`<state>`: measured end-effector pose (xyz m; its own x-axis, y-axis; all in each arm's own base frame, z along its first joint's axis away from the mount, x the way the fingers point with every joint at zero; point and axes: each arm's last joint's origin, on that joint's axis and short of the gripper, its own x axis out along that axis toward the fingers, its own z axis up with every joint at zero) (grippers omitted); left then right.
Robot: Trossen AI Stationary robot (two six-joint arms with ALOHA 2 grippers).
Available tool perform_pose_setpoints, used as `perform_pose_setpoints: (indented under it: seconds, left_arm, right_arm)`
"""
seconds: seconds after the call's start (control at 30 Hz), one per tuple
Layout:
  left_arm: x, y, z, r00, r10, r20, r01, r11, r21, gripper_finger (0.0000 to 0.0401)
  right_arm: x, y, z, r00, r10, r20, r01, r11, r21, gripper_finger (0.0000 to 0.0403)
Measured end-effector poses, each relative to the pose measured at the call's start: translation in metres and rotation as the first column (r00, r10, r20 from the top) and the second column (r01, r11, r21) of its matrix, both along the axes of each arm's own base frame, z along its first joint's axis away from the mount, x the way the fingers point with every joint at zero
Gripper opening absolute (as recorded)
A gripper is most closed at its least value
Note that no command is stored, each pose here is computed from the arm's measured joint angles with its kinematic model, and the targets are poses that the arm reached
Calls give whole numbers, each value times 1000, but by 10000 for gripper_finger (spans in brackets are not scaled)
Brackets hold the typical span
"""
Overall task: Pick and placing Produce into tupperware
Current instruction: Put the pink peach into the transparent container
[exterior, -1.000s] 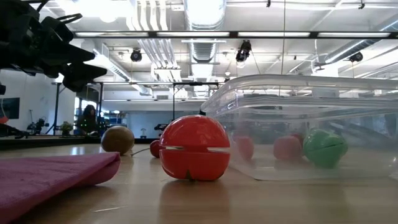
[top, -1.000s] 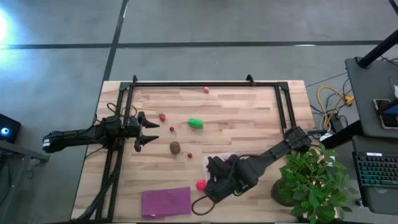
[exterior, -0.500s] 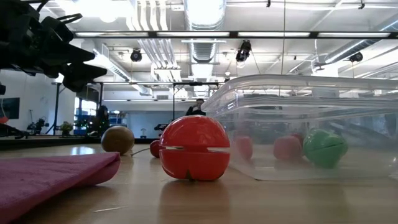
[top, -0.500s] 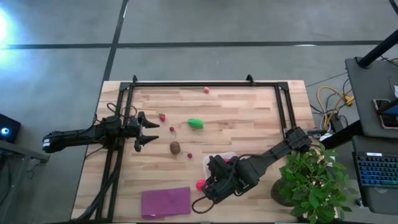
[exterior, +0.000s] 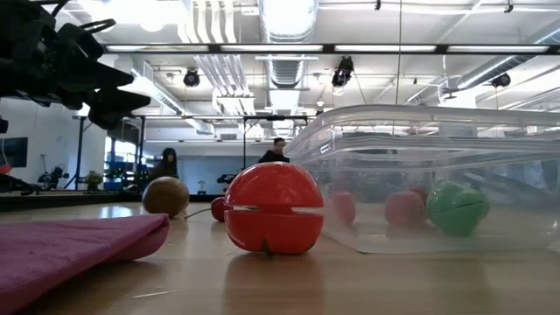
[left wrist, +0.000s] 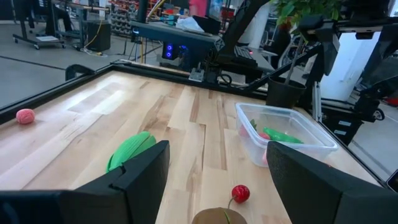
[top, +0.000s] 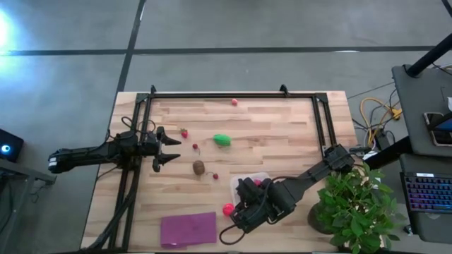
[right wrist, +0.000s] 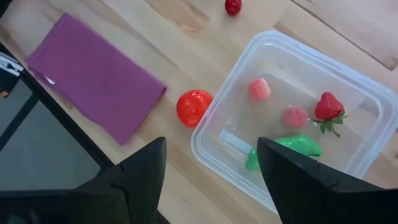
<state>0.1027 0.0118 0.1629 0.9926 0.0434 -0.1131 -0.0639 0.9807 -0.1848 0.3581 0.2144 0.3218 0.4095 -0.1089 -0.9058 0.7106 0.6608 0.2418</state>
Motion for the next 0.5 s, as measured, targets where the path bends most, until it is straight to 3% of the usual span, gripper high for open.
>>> perform_pose_setpoints:
  seconds: [0.37,0.5]
  left_arm:
    - [0,0,0,1000,0,0,0,1000,0,255]
    - [0,0,0,1000,0,0,0,1000,0,255]
  right_arm:
    - [5,-9,5,990,142,0,-142,985,-100,242]
    - [20,-22,20,975,202,94,-188,972,-141,242]
